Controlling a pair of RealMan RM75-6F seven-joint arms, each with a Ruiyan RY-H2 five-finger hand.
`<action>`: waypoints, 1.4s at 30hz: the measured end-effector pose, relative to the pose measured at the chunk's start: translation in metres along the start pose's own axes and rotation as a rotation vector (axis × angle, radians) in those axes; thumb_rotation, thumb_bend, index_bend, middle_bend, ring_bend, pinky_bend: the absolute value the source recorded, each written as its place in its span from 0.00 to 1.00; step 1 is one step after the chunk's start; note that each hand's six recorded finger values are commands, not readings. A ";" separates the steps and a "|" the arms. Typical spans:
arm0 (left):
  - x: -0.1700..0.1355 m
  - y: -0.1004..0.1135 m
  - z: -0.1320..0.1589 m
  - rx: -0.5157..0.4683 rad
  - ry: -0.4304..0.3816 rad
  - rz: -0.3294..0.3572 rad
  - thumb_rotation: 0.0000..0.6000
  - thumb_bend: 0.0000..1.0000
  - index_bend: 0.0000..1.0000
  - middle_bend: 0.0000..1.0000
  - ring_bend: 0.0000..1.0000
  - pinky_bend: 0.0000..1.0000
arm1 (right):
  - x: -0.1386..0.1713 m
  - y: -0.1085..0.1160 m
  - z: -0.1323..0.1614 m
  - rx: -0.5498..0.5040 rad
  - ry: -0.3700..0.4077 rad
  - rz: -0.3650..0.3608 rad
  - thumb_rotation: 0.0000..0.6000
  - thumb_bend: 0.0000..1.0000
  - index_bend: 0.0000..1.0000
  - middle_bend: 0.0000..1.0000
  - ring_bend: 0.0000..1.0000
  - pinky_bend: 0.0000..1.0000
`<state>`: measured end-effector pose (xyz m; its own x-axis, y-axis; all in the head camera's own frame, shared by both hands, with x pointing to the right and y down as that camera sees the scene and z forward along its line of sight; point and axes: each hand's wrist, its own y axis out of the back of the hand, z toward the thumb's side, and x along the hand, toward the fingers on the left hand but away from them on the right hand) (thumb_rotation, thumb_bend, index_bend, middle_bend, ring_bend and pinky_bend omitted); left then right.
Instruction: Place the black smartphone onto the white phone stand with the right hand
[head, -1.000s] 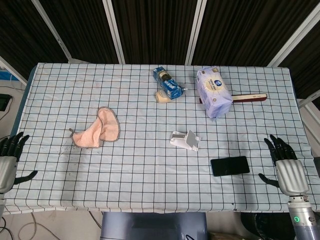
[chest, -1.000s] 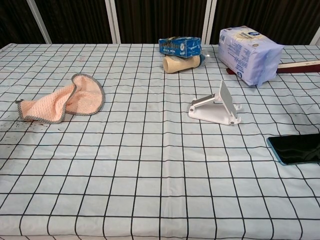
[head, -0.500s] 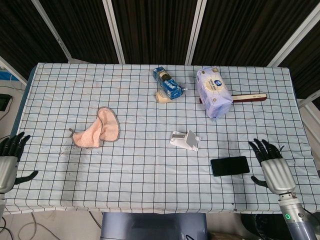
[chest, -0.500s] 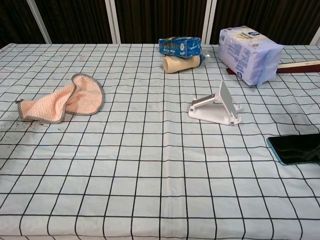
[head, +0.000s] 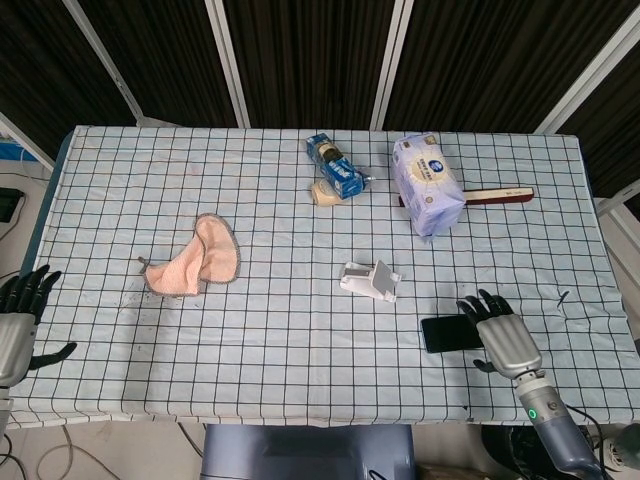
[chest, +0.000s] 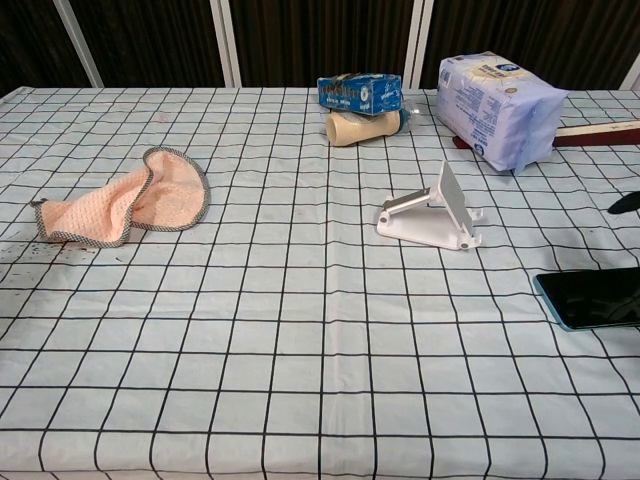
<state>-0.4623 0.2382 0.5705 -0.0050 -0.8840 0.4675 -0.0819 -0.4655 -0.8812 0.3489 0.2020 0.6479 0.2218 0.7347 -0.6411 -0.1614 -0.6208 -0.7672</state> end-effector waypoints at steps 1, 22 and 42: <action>0.000 0.000 0.000 0.000 0.000 -0.001 1.00 0.00 0.00 0.00 0.00 0.00 | -0.002 -0.001 0.001 0.003 -0.001 0.005 1.00 0.15 0.21 0.17 0.06 0.14; 0.004 -0.003 0.000 -0.009 0.001 -0.018 1.00 0.00 0.00 0.00 0.00 0.00 | -0.030 -0.024 0.012 0.005 -0.022 0.063 1.00 0.15 0.29 0.24 0.07 0.14; 0.005 -0.004 -0.002 -0.018 0.013 -0.035 1.00 0.00 0.00 0.00 0.00 0.00 | -0.039 -0.038 0.009 0.018 -0.050 0.112 1.00 0.23 0.29 0.24 0.07 0.14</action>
<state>-0.4638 0.2356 0.5761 -0.0152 -0.8663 0.4992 -0.1004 -0.4954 -0.8628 0.3375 0.2002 0.7020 0.1537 0.6741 -0.7224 -0.2001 -0.6947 -0.6909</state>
